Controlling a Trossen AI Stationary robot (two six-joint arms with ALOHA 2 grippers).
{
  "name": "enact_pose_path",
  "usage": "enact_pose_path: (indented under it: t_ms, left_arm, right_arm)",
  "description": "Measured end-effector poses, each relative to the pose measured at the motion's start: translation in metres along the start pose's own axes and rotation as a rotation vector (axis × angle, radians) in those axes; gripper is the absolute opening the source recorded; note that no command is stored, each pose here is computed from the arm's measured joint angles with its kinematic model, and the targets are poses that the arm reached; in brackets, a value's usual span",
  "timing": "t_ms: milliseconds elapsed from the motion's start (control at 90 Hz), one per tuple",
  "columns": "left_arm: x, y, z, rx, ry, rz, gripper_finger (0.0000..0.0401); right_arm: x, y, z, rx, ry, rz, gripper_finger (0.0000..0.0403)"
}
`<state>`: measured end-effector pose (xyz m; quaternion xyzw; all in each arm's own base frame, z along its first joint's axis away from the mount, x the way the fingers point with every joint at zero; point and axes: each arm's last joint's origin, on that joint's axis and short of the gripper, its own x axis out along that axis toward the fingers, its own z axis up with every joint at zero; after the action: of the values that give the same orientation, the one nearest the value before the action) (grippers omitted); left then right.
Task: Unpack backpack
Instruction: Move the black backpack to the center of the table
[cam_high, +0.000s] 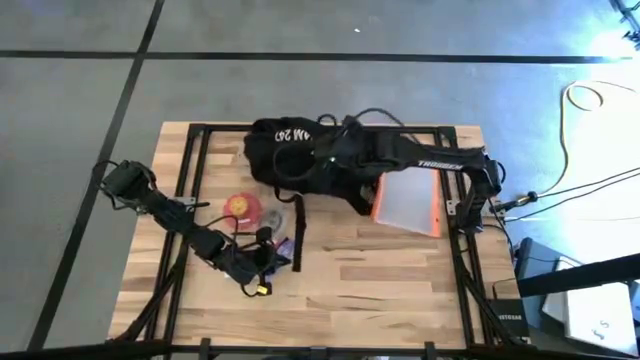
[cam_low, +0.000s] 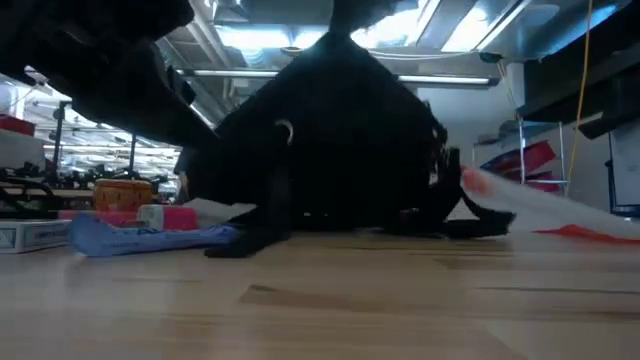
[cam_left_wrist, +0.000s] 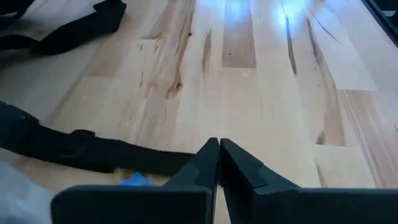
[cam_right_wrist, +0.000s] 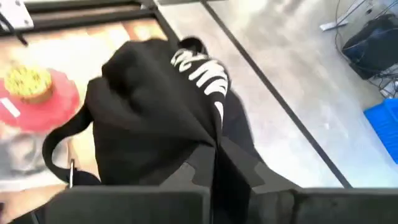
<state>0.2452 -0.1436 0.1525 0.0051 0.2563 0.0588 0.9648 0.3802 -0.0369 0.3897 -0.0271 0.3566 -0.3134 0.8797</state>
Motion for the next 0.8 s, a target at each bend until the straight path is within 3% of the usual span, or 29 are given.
enact_pose_path:
  t_ms: [211, 589, 800]
  left_arm:
    - [0.0, 0.0, 0.0, 0.014, 0.004, 0.003, 0.0]
    - [0.0, 0.0, 0.0, 0.024, 0.002, 0.007, 0.0]
    - [0.0, 0.0, -0.001, 0.035, 0.003, 0.007, 0.0]
  right_arm:
    - [-0.034, -0.023, 0.025, 0.048, -0.081, 0.002, 0.0]
    - [-0.091, -0.044, 0.052, 0.166, -0.26, 0.147, 0.0]
    - [-0.094, -0.027, 0.029, 0.049, -0.065, 0.249, 0.0002]
